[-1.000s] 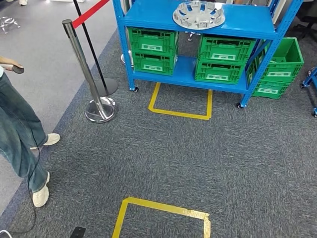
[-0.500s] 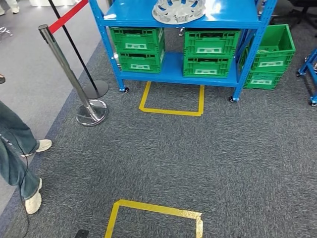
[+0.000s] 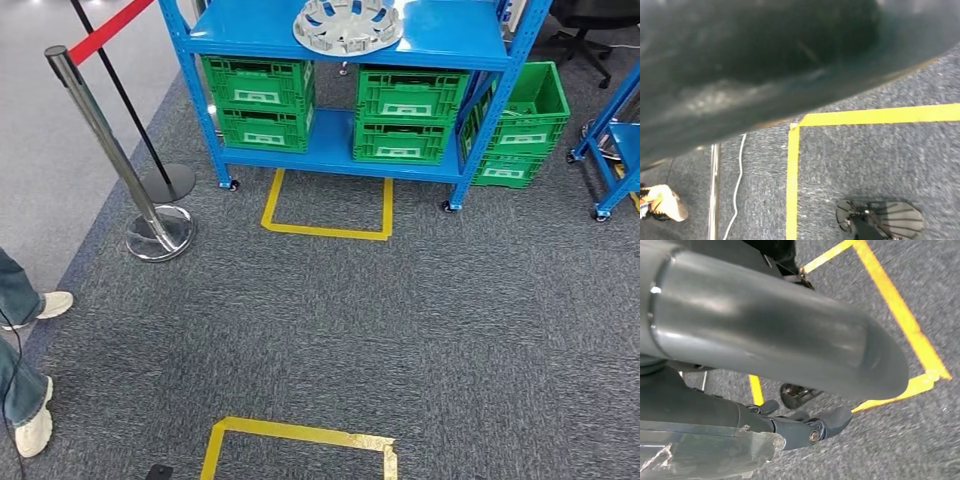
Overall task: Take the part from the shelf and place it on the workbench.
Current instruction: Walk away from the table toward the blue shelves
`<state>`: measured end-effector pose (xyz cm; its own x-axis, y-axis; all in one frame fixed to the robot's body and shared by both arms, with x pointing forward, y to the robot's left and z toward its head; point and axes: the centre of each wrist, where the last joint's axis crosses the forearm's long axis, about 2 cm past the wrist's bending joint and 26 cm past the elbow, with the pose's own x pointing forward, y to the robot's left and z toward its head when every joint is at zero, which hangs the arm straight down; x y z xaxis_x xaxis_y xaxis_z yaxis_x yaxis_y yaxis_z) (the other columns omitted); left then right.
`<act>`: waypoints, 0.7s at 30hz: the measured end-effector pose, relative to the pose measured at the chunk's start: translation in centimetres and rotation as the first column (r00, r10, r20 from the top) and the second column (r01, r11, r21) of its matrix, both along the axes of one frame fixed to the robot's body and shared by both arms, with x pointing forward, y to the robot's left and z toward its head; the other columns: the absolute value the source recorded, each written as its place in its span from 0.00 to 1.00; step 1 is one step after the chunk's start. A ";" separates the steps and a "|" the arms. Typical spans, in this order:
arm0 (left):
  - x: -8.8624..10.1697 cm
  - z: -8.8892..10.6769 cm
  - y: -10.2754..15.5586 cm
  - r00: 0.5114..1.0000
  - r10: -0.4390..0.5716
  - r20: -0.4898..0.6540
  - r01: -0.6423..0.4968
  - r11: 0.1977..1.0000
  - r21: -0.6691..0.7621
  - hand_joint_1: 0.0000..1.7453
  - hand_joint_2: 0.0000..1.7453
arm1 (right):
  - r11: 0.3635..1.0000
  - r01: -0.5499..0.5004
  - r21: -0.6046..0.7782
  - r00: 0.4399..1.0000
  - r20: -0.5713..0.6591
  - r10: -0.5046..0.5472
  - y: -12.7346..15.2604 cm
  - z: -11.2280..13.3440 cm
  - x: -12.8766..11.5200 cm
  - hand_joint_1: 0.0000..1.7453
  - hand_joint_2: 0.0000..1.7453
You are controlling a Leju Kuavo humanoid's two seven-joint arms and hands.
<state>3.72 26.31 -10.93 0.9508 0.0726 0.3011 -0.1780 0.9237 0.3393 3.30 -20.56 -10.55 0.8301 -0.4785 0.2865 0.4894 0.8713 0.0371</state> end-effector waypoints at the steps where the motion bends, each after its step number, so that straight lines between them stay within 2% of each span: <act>1: 0.0 0.0 -0.1 1.000 -0.001 0.002 0.001 1.000 0.000 0.00 0.00 | 1.000 0.000 0.000 1.000 0.002 0.000 0.0 0.0 0.1 0.00 0.00; 21: -0.1 0.0 -0.6 1.000 -0.003 0.001 0.003 1.000 -0.008 0.00 0.00 | 1.000 0.013 -0.004 1.000 0.006 -0.013 -0.2 0.0 0.4 0.00 0.00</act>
